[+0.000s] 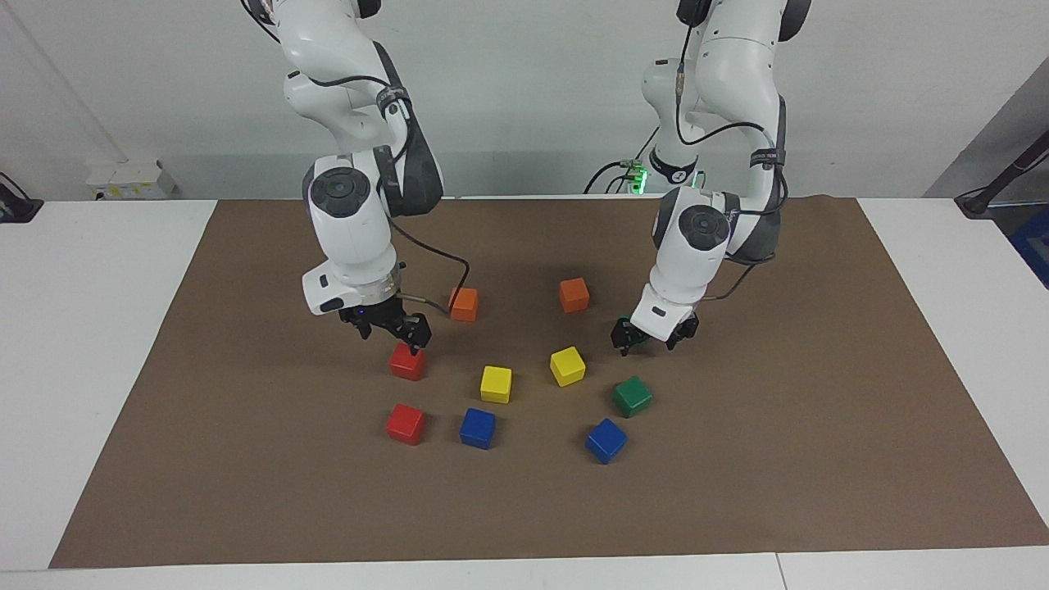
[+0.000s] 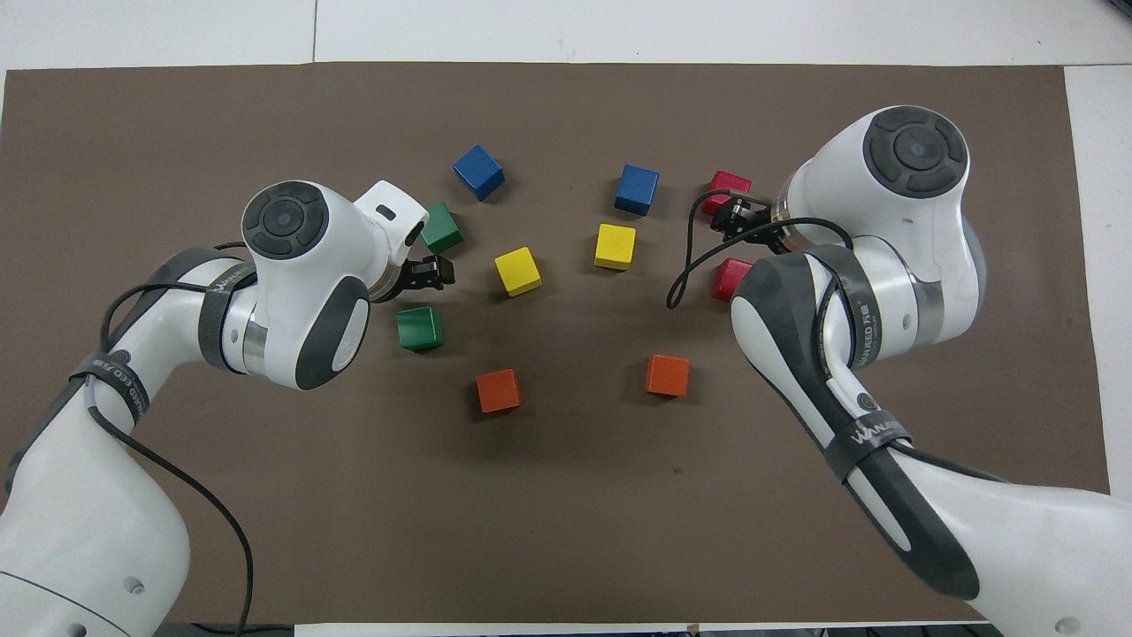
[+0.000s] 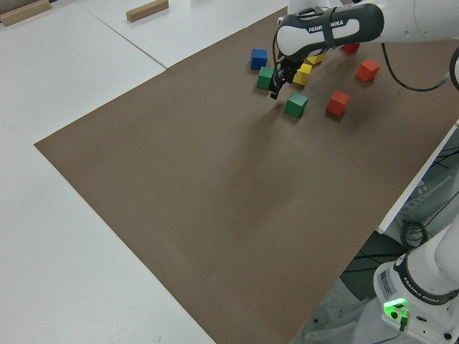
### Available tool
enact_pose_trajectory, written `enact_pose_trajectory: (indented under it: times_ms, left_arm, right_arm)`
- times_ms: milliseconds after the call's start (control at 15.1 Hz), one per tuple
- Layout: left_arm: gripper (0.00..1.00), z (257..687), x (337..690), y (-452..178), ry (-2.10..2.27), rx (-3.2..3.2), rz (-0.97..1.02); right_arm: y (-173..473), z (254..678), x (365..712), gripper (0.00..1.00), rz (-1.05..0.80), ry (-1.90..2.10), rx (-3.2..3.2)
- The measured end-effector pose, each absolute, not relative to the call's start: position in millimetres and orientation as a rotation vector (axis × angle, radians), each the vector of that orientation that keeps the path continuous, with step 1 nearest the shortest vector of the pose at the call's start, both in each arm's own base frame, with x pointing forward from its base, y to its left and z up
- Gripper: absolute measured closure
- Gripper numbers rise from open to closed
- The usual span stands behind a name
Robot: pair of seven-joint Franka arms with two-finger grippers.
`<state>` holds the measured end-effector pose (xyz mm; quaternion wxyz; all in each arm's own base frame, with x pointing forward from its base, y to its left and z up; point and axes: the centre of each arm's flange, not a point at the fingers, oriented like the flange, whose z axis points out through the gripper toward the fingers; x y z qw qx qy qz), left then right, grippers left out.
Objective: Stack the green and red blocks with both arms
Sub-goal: 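Grasp the green block with the left gripper while the right gripper grasps the red block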
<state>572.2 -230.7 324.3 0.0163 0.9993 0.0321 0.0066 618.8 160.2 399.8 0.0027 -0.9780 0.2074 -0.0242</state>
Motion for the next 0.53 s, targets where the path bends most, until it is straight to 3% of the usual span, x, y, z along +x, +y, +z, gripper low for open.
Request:
enact_pose_trajectory:
  times_ms: [529]
  left_arm:
    - [0.0,301.8,548.9,-240.7,0.229,3.111,-0.013]
  right_arm:
    - [179.3,330.2,618.7,0.0,-0.025,0.612,-3.085]
